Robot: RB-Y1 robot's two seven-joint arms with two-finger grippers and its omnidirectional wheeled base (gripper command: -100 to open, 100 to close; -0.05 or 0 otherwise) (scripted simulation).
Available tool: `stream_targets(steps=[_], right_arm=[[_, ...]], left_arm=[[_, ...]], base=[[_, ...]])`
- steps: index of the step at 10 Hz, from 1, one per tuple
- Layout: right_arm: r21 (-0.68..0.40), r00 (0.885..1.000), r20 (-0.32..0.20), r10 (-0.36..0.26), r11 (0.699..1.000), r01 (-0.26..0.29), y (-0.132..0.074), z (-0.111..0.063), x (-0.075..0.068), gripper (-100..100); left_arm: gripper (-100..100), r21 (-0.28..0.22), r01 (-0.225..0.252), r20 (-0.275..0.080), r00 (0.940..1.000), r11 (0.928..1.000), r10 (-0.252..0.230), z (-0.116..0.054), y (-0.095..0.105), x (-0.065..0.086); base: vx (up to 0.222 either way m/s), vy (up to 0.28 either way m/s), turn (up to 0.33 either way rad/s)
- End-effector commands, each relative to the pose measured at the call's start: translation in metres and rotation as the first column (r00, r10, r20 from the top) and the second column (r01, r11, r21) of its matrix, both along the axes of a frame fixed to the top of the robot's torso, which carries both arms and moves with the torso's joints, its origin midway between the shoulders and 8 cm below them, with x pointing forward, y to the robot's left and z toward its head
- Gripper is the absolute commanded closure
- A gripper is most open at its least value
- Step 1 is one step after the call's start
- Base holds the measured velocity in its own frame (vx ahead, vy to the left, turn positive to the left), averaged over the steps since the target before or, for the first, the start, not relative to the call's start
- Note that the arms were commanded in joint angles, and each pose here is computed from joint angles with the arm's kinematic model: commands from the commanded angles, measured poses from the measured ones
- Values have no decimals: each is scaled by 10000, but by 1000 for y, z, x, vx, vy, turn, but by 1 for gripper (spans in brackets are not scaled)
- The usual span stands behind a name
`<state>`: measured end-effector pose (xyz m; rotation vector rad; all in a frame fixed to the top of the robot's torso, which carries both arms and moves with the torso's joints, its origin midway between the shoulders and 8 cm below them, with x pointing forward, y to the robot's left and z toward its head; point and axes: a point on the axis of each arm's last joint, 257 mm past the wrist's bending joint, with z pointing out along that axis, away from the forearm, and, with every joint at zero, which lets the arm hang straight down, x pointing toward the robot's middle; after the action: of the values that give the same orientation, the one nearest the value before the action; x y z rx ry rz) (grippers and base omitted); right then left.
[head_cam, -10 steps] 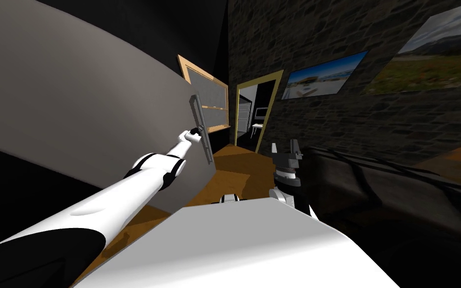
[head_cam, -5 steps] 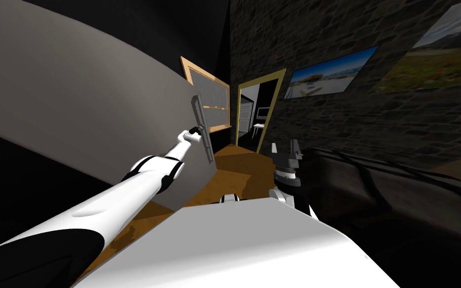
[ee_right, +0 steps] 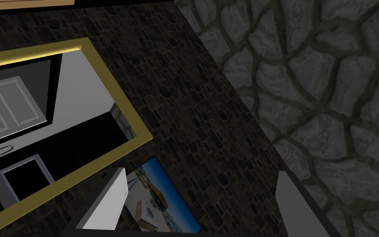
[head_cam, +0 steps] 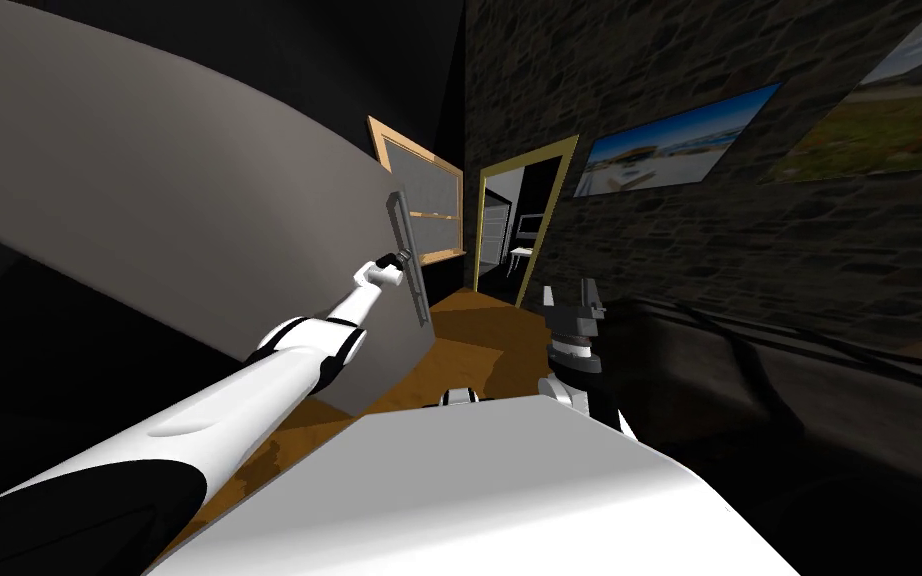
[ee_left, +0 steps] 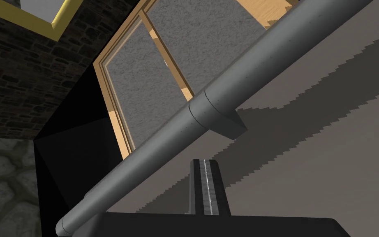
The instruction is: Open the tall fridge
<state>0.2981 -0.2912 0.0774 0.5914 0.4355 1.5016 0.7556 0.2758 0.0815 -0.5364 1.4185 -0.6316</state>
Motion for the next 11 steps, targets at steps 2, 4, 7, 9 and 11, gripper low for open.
stream_targets(steps=[2,4,7,9,11], right_arm=[[1,10000,0,0,10000,0,0,0,0,0],[0,10000,0,0,10000,0,0,0,0,0],[0,10000,1,1,10000,-1,0,0,0,0],[1,10000,0,-1,10000,1,0,0,0,0],[0,10000,0,1,10000,-1,0,0,0,0]], left_arm=[[100,127,565,-7,9984,9983,-565,0,-20,-11],[100,209,697,-571,9960,9973,-684,-28,-18,-15],[100,-75,1431,-33,9897,9897,-1431,1,-49,-26],[100,271,1772,-417,9835,9838,-1760,-19,-58,-36],[100,-16,2252,-94,9743,9743,-2252,-2,-77,-44]], base=[[-24,-32,51],[-8,-11,89],[-14,-21,30],[-25,-37,158],[-10,-8,-8]])
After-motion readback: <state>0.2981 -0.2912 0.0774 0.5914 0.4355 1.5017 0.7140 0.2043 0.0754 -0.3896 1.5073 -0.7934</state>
